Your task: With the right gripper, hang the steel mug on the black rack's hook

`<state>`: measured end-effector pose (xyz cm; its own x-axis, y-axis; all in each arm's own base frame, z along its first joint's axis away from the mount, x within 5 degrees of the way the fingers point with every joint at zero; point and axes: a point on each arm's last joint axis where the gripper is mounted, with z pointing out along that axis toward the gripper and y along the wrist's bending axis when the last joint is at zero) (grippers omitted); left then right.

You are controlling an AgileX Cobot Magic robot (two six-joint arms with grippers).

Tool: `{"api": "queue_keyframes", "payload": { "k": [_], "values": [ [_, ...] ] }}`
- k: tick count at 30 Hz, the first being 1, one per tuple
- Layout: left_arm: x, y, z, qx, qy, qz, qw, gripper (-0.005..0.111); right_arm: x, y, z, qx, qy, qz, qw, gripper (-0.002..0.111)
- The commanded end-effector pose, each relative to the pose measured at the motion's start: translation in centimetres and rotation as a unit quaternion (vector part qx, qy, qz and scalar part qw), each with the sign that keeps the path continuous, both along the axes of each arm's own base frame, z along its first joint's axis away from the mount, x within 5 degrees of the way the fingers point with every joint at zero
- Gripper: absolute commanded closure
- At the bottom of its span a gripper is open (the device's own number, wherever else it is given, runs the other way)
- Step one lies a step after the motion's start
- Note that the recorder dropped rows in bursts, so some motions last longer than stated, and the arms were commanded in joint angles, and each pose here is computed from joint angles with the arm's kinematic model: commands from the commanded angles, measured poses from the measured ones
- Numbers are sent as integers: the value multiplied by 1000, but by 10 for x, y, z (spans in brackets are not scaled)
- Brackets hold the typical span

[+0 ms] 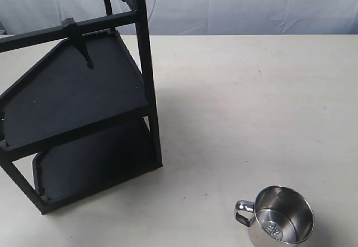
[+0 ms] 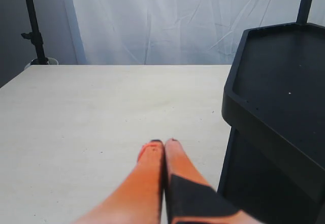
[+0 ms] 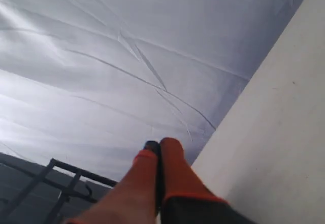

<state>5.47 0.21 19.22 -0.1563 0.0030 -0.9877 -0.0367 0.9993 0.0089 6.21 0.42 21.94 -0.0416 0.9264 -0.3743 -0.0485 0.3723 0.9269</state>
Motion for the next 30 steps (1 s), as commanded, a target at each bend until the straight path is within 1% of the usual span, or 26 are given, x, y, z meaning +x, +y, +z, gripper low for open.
{"api": "queue_keyframes", "payload": {
  "k": [1, 3, 5, 6, 7, 8, 10, 11, 13, 14, 16, 20, 24, 26, 30],
  "values": [
    [1, 0, -1, -4, -2, 0, 1000, 107, 16, 8, 29, -103, 50, 45, 992, 109],
    [1, 0, -1, -4, -2, 0, 1000, 107, 31, 11, 45, -182, 85, 71, 977, 109],
    [1, 0, -1, -4, -2, 0, 1000, 107, 48, 15, 61, -256, 133, 109, 951, 109],
    [1, 0, -1, -4, -2, 0, 1000, 107, 58, 17, 69, -295, 167, 136, 931, 109],
    [1, 0, -1, -4, -2, 0, 1000, 107, 69, 18, 76, -332, 207, 165, 905, 109],
    [1, 0, -1, -4, -2, 0, 1000, 107, 80, 18, 84, -354, 244, 188, 883, 109],
    [1, 0, -1, -4, -2, 0, 1000, 107, 98, 16, 93, -395, 337, 240, 820, 109],
    [1, 0, -1, -4, -2, 0, 1000, 107, 102, 14, 95, -403, 381, 263, 789, 109],
    [1, 0, -1, -4, -2, 0, 1000, 107, 113, 12, 99, -401, 455, 303, 735, 109],
    [1, 0, -1, -4, -2, 0, 1000, 107, 117, 12, 100, -397, 476, 315, 718, 109],
    [1, 0, -1, -4, -2, 0, 1000, 107, 130, 12, 96, -393, 488, 321, 710, 109],
    [1, 0, -1, -4, -2, 0, 1000, 107, 128, 21, 73, -349, 505, 364, 700, 109],
    [1, 0, -1, -4, -2, 0, 1000, 107, 112, 29, 42, -328, 537, 402, 665, 109],
    [1, 0, -1, -4, -2, 0, 1000, 107, 104, 33, 28, -312, 546, 425, 651, 109],
    [1, 0, -1, -4, -2, 0, 1000, 107, 98, 46, 20, -299, 486, 500, 652, 109]
  ]
}}
